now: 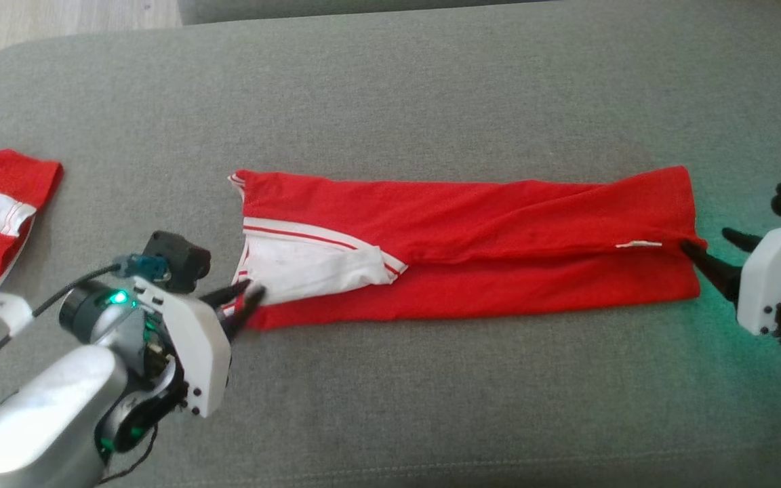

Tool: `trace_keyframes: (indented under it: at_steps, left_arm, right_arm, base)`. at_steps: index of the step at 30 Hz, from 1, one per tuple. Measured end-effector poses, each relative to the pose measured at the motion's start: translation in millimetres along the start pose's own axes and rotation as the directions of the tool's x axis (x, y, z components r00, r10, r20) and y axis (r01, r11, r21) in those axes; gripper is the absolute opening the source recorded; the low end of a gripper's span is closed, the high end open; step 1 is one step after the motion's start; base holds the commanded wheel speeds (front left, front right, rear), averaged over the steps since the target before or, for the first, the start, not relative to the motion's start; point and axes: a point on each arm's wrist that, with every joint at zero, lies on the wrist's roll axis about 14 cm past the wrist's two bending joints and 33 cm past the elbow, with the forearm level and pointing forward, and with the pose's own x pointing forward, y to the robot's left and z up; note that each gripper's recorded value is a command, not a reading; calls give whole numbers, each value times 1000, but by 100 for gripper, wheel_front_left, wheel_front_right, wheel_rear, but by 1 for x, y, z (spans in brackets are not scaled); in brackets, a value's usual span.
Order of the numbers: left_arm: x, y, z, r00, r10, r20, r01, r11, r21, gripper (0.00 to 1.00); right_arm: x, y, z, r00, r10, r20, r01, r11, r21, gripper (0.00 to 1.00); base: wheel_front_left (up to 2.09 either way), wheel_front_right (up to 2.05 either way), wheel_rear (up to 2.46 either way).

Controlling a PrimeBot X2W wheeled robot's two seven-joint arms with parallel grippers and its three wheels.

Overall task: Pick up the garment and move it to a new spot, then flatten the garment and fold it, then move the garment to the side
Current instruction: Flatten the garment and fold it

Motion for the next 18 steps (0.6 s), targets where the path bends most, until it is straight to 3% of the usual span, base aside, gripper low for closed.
trace_keyframes:
  at_steps: [4,8,13,16,18]
  left_arm:
    - [-6,12,20,992,71,101,-68,997,-33,100]
    - [-20,35,60,940,188,285,-168,981,-92,100]
    - [-46,50,99,806,320,498,-222,943,-247,100]
    - [-62,56,104,721,400,565,-221,907,-359,100]
    - [-68,54,100,696,424,579,-209,892,-401,100]
  right_arm:
    - [-8,-12,16,997,-34,73,30,998,54,100]
    - [-18,-16,49,971,-50,236,-1,977,213,100]
    - [-32,1,75,896,-49,442,-86,956,280,100]
    - [-47,-9,84,836,-102,539,-41,968,247,100]
    - [-55,-11,91,785,-129,606,-15,974,227,100]
  base:
    - [0,0,0]
    - [0,0,0]
    - [0,0,0]
    - [0,0,0]
    - [0,0,0]
